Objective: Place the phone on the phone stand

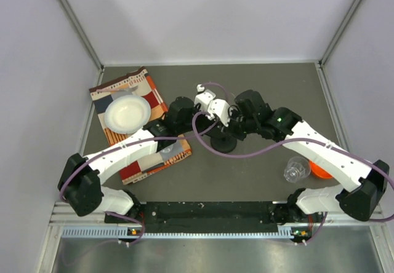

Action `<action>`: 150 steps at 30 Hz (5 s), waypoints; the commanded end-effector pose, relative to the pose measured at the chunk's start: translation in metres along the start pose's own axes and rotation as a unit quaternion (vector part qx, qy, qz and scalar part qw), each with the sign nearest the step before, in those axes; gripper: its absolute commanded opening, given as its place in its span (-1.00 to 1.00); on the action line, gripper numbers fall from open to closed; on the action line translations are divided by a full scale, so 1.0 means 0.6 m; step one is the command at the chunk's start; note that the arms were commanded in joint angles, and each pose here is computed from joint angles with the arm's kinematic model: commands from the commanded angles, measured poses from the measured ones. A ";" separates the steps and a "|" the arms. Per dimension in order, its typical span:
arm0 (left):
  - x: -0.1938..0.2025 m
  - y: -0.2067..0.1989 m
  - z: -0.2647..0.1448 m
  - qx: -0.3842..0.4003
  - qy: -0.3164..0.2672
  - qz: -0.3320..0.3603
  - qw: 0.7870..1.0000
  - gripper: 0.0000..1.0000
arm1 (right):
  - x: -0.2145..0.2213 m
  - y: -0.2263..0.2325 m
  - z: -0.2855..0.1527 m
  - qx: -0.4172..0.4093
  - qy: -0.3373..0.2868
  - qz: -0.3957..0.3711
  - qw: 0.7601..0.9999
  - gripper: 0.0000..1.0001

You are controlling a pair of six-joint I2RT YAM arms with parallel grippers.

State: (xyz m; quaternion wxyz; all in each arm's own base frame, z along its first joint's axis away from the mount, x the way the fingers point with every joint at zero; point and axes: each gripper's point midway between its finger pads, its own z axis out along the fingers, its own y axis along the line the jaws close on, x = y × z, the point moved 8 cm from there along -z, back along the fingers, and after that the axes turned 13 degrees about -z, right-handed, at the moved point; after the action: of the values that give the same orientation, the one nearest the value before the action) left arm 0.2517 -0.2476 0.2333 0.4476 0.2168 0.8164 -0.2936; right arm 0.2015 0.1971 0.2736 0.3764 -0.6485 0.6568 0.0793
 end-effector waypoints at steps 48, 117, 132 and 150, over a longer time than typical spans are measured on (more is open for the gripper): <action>-0.092 -0.005 0.000 0.008 0.009 0.028 1.000 -0.23 | -0.120 0.044 0.032 0.017 -0.092 -0.473 0.876 -1.00; -0.002 -0.150 -0.229 0.492 -0.062 0.060 0.866 -1.00 | -0.120 0.071 -0.181 -0.130 -0.484 0.252 0.828 0.31; -0.001 -0.150 -0.214 0.492 -0.054 0.051 0.868 -1.00 | -0.122 0.070 -0.163 -0.149 -0.482 0.219 0.835 -0.43; -0.022 -0.117 -0.197 0.423 -0.062 0.014 0.904 -0.62 | -0.111 0.065 -0.137 -0.066 -0.411 0.235 0.878 -1.00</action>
State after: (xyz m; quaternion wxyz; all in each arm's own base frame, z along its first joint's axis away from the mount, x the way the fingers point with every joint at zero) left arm 0.1256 -0.2274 0.2866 0.2882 0.3869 0.6031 -0.6353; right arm 0.1256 0.2163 0.3436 0.5121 -0.4248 0.5430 0.5123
